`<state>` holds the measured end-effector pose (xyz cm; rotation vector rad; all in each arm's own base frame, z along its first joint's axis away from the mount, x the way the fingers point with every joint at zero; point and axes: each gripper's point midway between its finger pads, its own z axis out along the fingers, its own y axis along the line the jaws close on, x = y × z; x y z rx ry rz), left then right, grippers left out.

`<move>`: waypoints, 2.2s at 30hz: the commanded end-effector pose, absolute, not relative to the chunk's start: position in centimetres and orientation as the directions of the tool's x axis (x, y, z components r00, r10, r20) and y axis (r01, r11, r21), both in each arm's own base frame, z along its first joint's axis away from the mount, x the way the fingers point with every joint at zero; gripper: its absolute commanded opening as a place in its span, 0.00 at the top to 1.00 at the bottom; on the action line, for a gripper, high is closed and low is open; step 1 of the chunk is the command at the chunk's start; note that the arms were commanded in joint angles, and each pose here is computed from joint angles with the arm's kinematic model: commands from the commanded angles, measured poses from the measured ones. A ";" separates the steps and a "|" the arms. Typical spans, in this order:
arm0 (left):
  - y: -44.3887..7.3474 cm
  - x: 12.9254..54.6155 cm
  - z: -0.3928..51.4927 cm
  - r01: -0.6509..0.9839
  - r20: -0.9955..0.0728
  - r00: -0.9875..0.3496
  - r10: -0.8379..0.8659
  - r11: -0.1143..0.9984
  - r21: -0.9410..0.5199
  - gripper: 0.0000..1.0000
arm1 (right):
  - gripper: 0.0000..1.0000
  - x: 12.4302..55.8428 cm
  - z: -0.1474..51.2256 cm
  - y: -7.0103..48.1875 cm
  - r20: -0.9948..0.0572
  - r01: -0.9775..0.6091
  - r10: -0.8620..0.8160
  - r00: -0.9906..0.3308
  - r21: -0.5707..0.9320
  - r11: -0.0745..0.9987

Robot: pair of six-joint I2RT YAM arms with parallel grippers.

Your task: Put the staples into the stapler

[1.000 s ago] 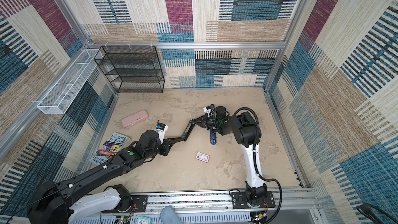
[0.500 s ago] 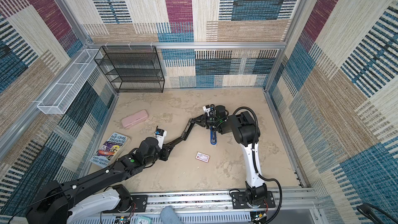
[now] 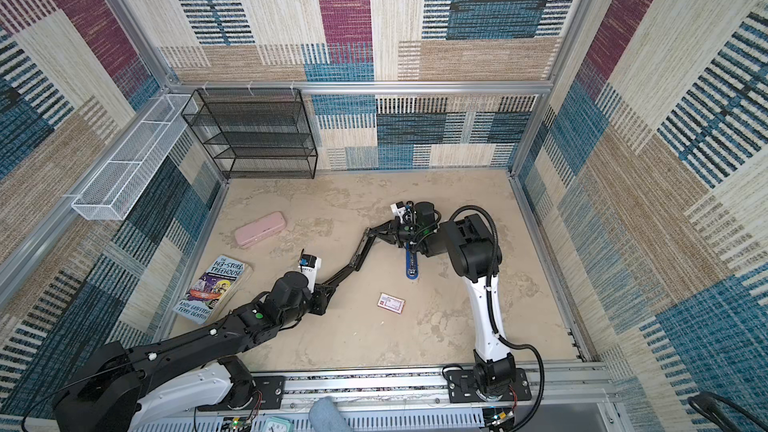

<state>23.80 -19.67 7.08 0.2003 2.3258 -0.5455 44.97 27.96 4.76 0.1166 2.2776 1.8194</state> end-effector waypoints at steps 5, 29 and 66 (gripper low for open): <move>-15.5 20.4 1.5 0.142 -0.531 -0.847 0.019 0.971 -0.193 0.67 | 0.90 49.3 1.8 24.8 -0.192 -0.025 0.407 -0.893 0.924 0.382; -16.0 21.2 3.1 0.124 -0.545 -0.838 0.006 0.976 -0.181 0.55 | 0.57 50.4 4.6 23.7 -0.309 -0.079 0.398 -0.864 0.863 0.498; -21.3 26.4 4.1 0.260 -0.522 -0.830 0.195 0.964 -0.054 0.55 | 0.45 55.2 6.9 31.3 -0.481 -0.338 0.028 -0.876 0.655 0.676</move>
